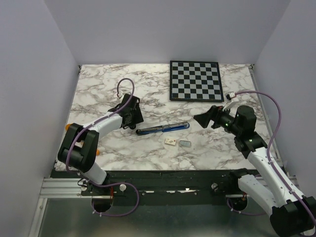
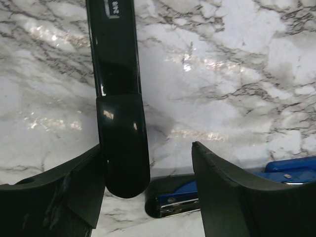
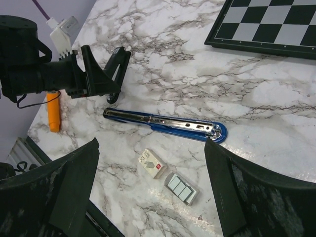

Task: Load the staples into the stapler

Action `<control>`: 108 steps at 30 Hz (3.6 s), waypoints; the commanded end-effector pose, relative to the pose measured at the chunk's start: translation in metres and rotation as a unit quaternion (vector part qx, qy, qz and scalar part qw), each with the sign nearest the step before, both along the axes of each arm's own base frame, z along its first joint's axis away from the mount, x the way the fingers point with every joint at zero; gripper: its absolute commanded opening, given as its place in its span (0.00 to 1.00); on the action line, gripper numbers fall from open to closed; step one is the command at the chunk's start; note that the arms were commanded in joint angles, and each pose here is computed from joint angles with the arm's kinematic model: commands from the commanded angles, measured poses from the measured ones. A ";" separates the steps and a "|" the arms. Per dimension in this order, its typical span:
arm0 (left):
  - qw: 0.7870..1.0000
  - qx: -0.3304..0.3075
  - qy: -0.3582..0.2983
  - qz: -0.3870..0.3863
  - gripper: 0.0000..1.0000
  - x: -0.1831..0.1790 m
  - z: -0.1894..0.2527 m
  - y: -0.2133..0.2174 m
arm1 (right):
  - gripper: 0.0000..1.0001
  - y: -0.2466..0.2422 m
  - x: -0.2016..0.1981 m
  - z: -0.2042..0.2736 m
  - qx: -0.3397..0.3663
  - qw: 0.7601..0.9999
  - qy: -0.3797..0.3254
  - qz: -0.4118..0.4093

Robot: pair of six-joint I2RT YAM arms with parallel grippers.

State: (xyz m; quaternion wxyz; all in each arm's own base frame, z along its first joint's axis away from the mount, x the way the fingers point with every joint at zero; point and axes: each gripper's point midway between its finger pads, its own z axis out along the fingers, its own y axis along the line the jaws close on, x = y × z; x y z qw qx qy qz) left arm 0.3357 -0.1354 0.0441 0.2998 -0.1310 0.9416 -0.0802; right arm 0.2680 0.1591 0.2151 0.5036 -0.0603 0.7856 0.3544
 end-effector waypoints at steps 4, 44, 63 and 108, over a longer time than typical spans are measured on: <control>0.994 -0.102 -0.028 -0.037 0.77 0.037 0.029 -0.061 | 0.95 0.000 -0.002 -0.004 -0.003 1.000 0.000 0.000; 0.764 0.177 -0.041 -0.618 0.75 0.104 0.019 -0.086 | 0.95 0.004 -0.006 0.003 -0.031 0.998 -0.027 0.037; 0.763 0.141 -0.063 -0.627 0.02 0.103 0.052 -0.092 | 0.95 0.007 -0.005 0.005 -0.031 0.998 -0.024 0.045; 0.764 -0.191 -0.394 -0.474 0.00 -0.078 0.268 -0.215 | 0.49 0.062 0.021 0.036 0.025 0.999 0.043 0.020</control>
